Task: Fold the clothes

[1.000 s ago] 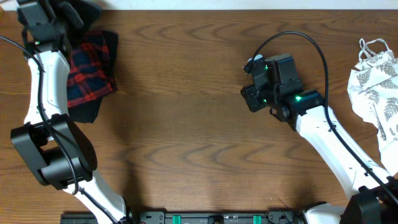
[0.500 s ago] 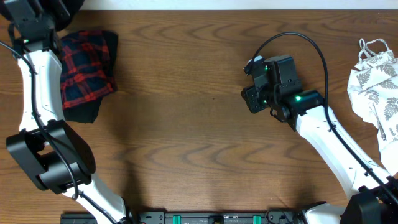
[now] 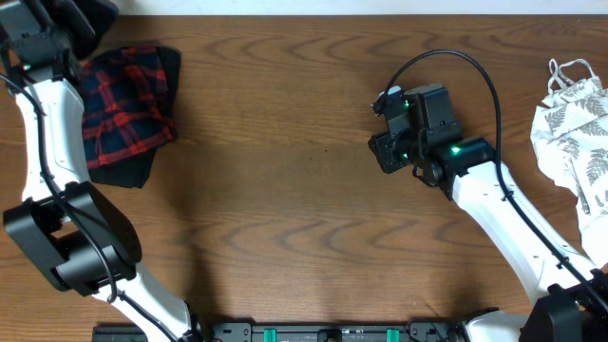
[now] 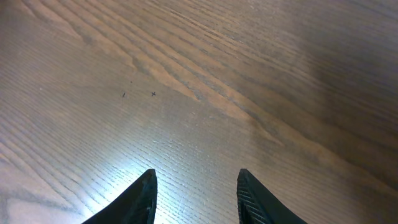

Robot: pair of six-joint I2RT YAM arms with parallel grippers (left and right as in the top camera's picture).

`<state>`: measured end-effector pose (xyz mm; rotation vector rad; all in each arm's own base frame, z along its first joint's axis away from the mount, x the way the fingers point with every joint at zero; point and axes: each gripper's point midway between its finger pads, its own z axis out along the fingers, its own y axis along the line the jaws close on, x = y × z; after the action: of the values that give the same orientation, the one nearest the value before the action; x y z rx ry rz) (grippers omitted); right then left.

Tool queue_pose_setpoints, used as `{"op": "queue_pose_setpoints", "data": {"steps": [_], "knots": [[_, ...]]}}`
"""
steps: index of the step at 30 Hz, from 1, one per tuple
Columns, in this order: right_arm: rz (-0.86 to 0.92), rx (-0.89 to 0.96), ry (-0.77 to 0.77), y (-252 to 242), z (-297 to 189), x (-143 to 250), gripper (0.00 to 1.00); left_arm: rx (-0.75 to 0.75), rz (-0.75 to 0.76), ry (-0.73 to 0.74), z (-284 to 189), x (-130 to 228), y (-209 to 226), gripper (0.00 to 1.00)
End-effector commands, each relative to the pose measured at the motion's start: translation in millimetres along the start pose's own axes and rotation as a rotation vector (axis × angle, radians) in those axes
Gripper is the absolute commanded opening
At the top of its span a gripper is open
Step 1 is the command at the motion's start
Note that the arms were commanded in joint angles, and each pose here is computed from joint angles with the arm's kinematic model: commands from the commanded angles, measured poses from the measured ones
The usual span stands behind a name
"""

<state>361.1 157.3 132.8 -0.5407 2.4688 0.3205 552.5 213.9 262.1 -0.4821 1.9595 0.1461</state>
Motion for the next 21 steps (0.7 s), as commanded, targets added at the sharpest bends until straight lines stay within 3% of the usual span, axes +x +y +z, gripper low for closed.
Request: {"op": "queue_pose_setpoints", "data": {"steps": [1,5,8,14,21], "knots": [[0.000,0.006,-0.023,-1.3,-8.2,-4.3,0.40,-0.024,0.006,0.056,10.8,15.7,8.6,0.06],[-0.002,0.005,-0.022,-0.2,-8.0,-4.1,0.40,0.018,0.026,0.164,24.3,50.9,9.9,0.06],[-0.002,0.005,-0.020,-0.1,-8.0,-3.6,0.40,0.061,0.025,0.175,27.6,55.6,10.6,0.06],[-0.001,0.004,-0.014,0.0,-8.0,-2.3,0.40,0.146,0.147,0.098,27.8,36.9,1.2,0.06],[0.011,0.004,-0.014,-0.2,-8.0,-2.3,0.40,0.178,0.169,-0.061,26.9,-2.2,-1.3,0.06]]}}
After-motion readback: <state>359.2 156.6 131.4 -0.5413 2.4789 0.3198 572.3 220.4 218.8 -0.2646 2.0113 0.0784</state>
